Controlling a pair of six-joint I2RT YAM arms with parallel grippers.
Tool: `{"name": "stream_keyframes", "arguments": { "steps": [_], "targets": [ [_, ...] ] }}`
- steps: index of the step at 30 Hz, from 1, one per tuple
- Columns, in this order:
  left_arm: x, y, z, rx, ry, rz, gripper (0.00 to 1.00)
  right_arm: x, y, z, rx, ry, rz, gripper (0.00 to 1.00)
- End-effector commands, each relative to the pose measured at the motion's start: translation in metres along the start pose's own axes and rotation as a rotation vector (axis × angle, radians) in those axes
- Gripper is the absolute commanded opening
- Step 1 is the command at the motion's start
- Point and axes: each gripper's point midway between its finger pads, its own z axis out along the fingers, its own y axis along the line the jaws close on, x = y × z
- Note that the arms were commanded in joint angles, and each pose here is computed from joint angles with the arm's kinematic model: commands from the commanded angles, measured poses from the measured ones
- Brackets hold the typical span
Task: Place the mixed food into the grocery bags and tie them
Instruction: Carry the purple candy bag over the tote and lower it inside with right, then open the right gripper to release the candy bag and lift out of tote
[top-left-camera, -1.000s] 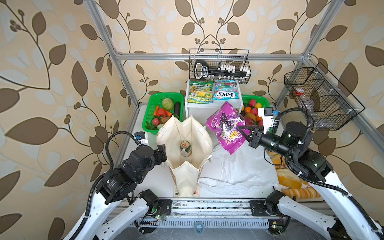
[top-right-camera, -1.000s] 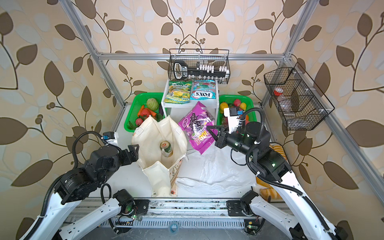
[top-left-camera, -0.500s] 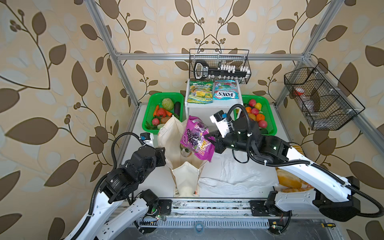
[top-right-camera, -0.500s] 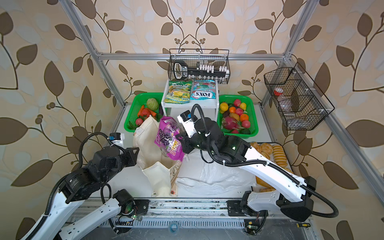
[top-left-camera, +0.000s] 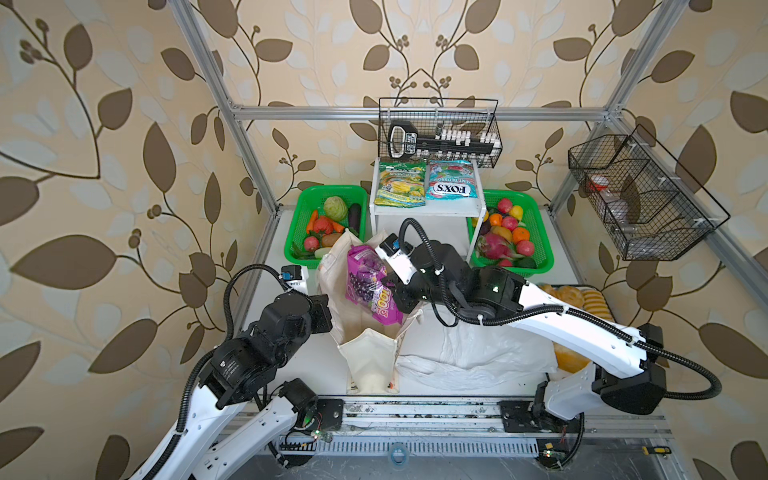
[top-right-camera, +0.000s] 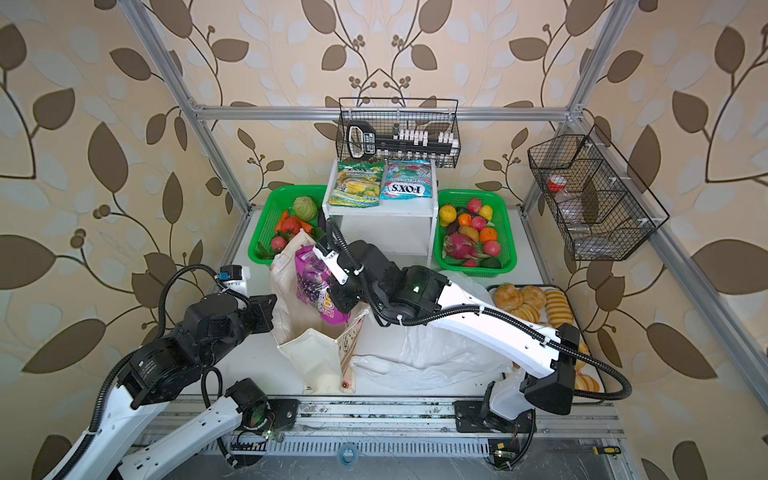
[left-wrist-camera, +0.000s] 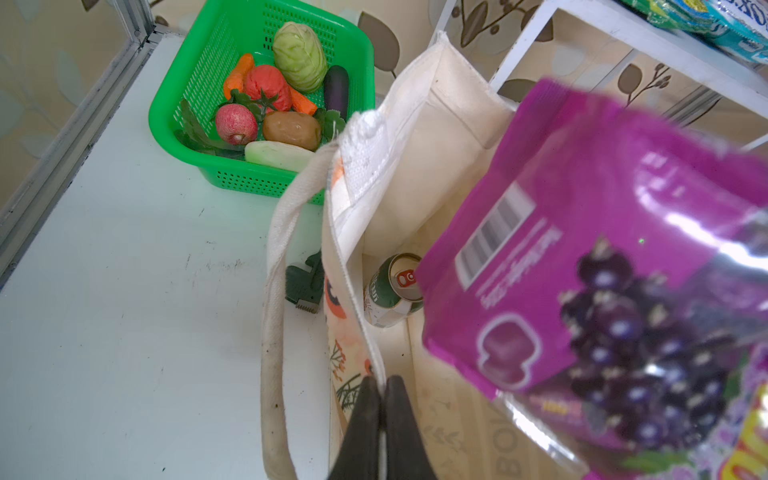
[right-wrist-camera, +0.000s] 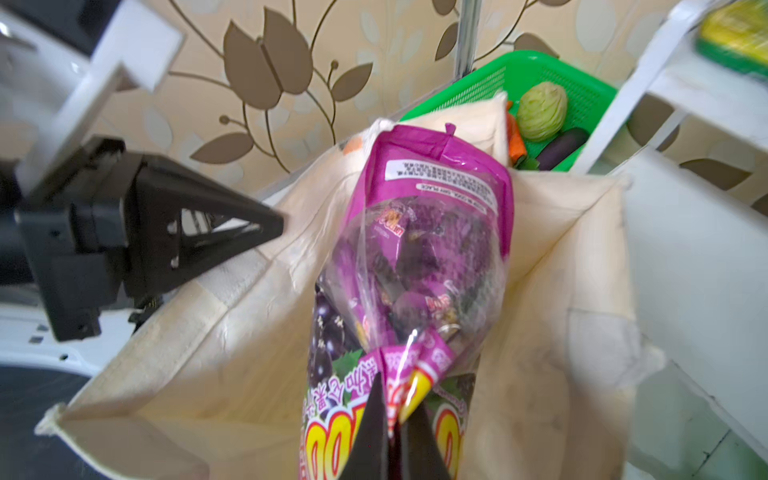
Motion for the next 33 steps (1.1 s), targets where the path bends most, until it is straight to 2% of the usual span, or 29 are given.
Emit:
{"name": "stream_keyframes", "arguments": {
  "steps": [1,10,19,28,32,33],
  "targets": [
    [-0.017,-0.004,-0.006,0.012,-0.068,0.014,0.00,-0.005,0.011,-0.010,0.021,0.010,-0.015,0.00],
    [-0.022,-0.012,-0.001,0.025,-0.065,0.028,0.00,0.045,0.038,0.030,-0.020,0.242,0.140,0.00],
    [-0.023,-0.012,-0.001,0.027,-0.069,0.015,0.00,0.071,0.066,0.063,-0.140,0.374,0.256,0.07],
    [-0.021,-0.008,-0.002,0.018,-0.075,0.004,0.00,0.072,0.074,0.055,-0.242,0.386,0.291,0.21],
    [-0.023,-0.009,-0.005,0.019,-0.079,0.001,0.00,0.067,0.077,0.047,-0.295,0.375,0.300,0.37],
    [-0.023,-0.008,-0.005,0.016,-0.080,0.001,0.00,0.064,0.077,0.044,-0.306,0.365,0.299,0.37]
  ]
}}
